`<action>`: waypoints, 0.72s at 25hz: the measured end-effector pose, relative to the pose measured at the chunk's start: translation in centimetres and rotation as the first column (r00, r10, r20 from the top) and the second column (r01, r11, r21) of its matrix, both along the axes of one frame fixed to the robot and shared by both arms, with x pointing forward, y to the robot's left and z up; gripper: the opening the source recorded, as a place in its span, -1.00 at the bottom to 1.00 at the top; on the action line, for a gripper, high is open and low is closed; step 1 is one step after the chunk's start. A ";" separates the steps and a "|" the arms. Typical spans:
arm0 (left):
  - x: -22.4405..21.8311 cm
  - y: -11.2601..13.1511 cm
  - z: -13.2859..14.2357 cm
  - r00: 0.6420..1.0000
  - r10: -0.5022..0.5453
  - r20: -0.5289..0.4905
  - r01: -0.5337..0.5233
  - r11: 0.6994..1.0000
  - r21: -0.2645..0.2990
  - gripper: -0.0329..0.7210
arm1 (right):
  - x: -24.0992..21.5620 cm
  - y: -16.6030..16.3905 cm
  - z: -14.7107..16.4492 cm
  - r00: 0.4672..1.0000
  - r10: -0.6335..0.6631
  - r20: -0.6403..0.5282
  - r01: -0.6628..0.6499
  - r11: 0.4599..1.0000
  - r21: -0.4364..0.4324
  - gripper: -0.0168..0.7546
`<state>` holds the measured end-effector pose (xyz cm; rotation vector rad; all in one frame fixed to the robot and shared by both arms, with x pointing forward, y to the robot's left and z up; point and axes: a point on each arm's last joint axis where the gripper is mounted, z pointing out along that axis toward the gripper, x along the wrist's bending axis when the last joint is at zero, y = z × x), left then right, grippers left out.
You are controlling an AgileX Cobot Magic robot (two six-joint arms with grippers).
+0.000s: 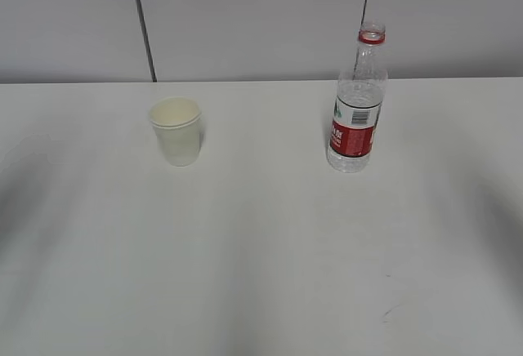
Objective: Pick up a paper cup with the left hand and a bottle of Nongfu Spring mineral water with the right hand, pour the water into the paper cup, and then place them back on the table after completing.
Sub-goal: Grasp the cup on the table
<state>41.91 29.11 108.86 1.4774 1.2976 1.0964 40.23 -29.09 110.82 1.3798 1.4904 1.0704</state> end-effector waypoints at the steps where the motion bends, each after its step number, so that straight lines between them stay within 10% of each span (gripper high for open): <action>1: 0.7 -0.1 -0.2 1.000 -0.004 0.009 0.004 1.000 -0.001 -0.28 | 0.8 0.0 -0.3 1.000 -0.002 -0.001 0.002 1.000 0.001 0.52; 18: 6.1 -2.2 -11.5 0.977 -0.213 0.007 0.213 0.977 0.031 -0.28 | 6.5 -0.3 -9.7 0.990 -0.067 0.127 0.064 0.998 0.026 0.52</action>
